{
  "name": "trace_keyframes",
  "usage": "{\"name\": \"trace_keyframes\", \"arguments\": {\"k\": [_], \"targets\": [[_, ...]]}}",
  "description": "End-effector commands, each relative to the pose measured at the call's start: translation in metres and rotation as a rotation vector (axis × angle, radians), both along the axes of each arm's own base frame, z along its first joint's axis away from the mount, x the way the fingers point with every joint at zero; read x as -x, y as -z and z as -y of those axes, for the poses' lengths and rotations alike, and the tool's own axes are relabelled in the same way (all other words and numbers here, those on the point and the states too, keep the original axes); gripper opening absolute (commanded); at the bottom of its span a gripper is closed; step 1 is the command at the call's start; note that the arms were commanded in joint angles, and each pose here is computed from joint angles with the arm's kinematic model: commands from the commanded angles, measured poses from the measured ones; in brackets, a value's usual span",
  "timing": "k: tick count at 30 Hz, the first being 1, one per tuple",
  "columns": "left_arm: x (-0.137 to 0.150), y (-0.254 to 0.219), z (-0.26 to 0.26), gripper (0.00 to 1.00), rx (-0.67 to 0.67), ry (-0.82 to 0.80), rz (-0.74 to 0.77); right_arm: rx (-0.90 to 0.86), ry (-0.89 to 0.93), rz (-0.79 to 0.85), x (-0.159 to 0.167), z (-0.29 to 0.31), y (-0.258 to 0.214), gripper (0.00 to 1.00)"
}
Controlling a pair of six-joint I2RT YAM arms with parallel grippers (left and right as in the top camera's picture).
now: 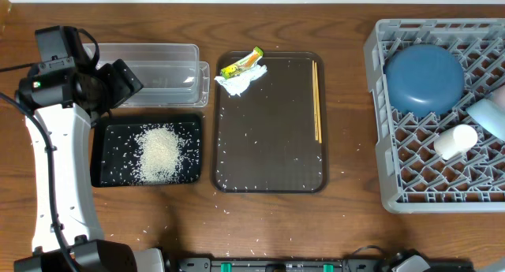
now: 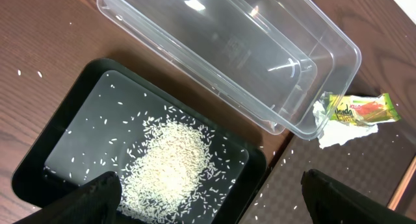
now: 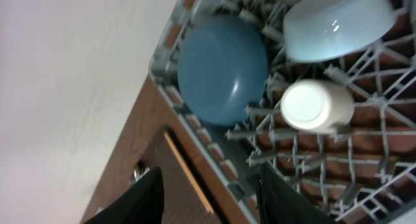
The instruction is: Sort waste into correct bins and load items into the dishwasher rack
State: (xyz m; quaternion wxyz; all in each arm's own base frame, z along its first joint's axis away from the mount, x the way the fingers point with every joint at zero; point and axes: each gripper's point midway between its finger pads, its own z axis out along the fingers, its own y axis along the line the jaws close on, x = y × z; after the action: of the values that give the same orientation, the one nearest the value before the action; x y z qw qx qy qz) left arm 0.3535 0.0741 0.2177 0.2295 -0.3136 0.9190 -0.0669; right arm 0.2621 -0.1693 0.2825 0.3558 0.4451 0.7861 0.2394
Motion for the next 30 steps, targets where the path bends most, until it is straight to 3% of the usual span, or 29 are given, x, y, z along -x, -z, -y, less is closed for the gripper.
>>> {"name": "trace_keyframes", "arguments": {"k": [1,10,11,12,14,15,17,18,20,22,30], "targets": [[-0.003,-0.008,-0.003,0.92,-0.012,0.000,0.018,0.029,-0.103,-0.020,-0.007,-0.020,0.005,0.44],[-0.003,-0.008,-0.003,0.92,-0.012,0.000,0.018,0.247,-0.252,-0.282,-0.023,-0.072,0.038,0.48],[-0.002,-0.007,-0.003,0.92,-0.012,0.000,0.017,0.278,-0.238,-0.311,-0.024,-0.073,0.040,0.52],[-0.002,-0.007,-0.003,0.92,-0.012,0.000,0.017,0.301,-0.226,-0.329,-0.025,-0.073,0.041,0.62],[-0.003,-0.008,-0.003,0.92,-0.012,0.000,0.018,0.336,-0.236,-0.340,-0.028,-0.079,0.041,0.90],[-0.003,-0.008,-0.003,0.92,-0.012,0.000,0.018,0.338,-0.252,-0.336,-0.029,-0.084,0.041,0.89],[-0.003,-0.008,-0.003,0.92,-0.012,0.000,0.018,0.339,-0.270,-0.313,-0.034,-0.089,0.039,0.72],[-0.003,-0.008,-0.003,0.92,-0.012,0.000,0.018,0.344,-0.267,-0.297,-0.038,-0.089,0.037,0.51],[-0.003,-0.008,-0.003,0.92,-0.012,0.000,0.018,0.358,-0.254,-0.276,-0.044,-0.085,0.034,0.21],[-0.002,-0.007,-0.003,0.92,-0.012,0.000,0.017,0.381,-0.239,-0.256,-0.052,-0.080,0.032,0.03],[-0.002,-0.007,-0.003,0.92,-0.012,0.000,0.017,0.465,-0.171,-0.236,-0.097,-0.048,0.045,0.01]]}}
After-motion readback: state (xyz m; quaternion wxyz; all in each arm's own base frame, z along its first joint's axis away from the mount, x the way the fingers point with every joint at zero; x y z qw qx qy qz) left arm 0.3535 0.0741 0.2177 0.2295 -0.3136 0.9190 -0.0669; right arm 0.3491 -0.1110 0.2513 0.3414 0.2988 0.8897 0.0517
